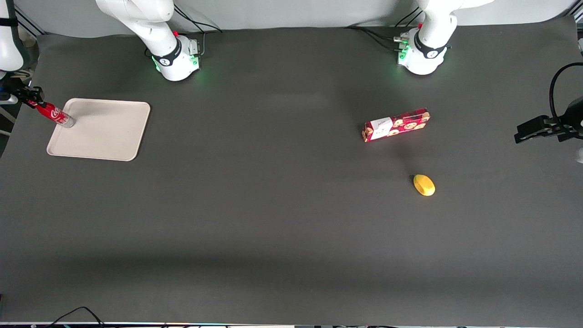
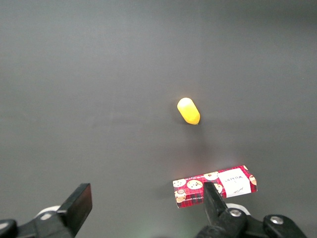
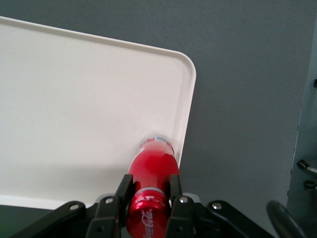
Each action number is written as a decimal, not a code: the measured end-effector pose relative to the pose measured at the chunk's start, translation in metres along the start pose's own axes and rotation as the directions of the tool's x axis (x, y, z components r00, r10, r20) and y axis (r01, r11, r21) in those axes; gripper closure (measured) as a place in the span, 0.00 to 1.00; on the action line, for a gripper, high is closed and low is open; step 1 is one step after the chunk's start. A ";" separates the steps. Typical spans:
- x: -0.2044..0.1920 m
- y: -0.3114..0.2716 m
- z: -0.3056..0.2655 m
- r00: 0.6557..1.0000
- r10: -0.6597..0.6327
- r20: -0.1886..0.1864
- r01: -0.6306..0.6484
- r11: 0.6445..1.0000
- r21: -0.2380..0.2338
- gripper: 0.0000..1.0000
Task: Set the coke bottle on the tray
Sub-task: 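Lower the bottle onto the tray's corner with the right gripper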
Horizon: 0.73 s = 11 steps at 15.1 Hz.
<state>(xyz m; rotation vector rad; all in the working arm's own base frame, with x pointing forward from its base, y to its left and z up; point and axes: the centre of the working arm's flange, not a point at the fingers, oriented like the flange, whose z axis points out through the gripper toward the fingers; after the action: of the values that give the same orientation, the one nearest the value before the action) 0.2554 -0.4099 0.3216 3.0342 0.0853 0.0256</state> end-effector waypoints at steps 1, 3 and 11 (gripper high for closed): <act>0.000 -0.001 0.001 1.000 0.000 0.002 0.000 1.000 0.002 0.66; -0.001 -0.001 0.002 1.000 0.000 0.004 0.000 1.000 0.002 0.66; 0.006 -0.001 -0.005 1.000 -0.012 -0.013 0.012 1.000 -0.009 0.10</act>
<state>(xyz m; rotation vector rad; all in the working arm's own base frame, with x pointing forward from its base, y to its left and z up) 0.2616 -0.4082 0.3261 3.0245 0.1037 0.0451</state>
